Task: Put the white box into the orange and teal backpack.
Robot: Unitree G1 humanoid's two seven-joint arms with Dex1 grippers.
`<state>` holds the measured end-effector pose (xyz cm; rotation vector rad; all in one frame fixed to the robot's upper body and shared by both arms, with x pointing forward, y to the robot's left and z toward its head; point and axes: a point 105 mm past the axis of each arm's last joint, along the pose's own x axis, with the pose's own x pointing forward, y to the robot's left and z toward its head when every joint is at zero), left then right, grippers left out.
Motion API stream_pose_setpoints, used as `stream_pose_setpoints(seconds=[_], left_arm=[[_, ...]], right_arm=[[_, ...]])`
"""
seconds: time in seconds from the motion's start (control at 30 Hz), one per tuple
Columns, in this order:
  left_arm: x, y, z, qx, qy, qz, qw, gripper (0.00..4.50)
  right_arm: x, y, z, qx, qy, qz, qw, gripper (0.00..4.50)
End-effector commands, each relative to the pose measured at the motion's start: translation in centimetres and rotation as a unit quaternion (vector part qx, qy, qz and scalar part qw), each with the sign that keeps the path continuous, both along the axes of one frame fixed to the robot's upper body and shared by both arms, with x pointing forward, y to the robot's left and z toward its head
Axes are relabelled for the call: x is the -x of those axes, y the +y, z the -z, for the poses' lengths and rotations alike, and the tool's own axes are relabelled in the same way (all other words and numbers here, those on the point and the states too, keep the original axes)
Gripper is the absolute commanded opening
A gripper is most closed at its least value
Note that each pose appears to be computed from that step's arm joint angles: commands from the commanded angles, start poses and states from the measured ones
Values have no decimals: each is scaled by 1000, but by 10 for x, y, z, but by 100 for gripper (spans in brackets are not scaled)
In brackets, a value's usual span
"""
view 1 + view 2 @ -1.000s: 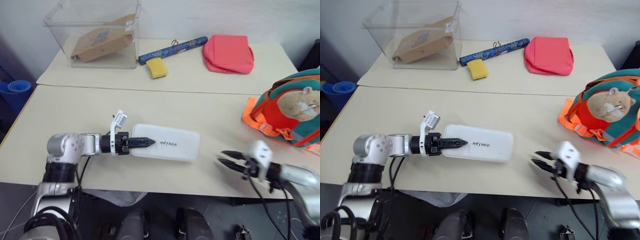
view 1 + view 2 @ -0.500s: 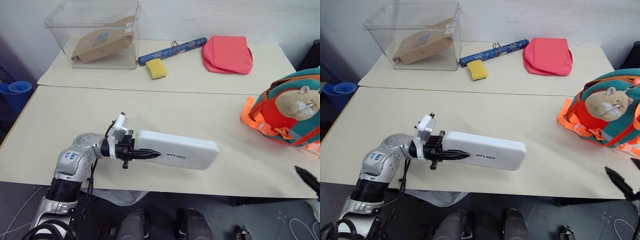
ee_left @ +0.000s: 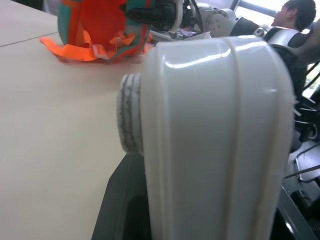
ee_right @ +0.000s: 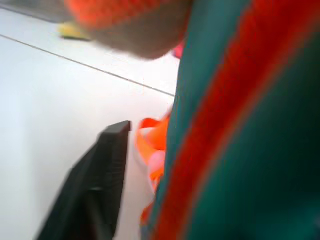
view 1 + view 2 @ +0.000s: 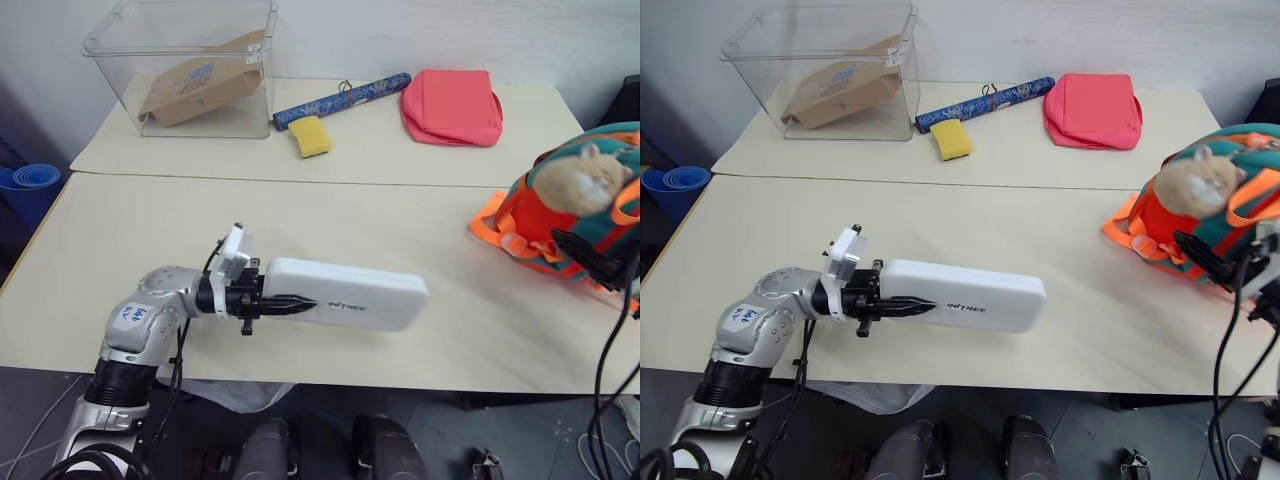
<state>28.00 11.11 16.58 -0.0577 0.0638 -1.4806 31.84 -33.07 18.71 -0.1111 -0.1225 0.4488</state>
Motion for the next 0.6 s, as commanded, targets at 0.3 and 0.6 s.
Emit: stream_pose_setpoints(seconds=[0.3,0.6], left_arm=[[-12,56,-8,44,24,-118,992,122],[-17,107,-15,35,39,-175,983,122]], right_arm=[[32,175,-28,-78,-48,-277,957,8],[144,223,-24,-100,153,-493,851,8]])
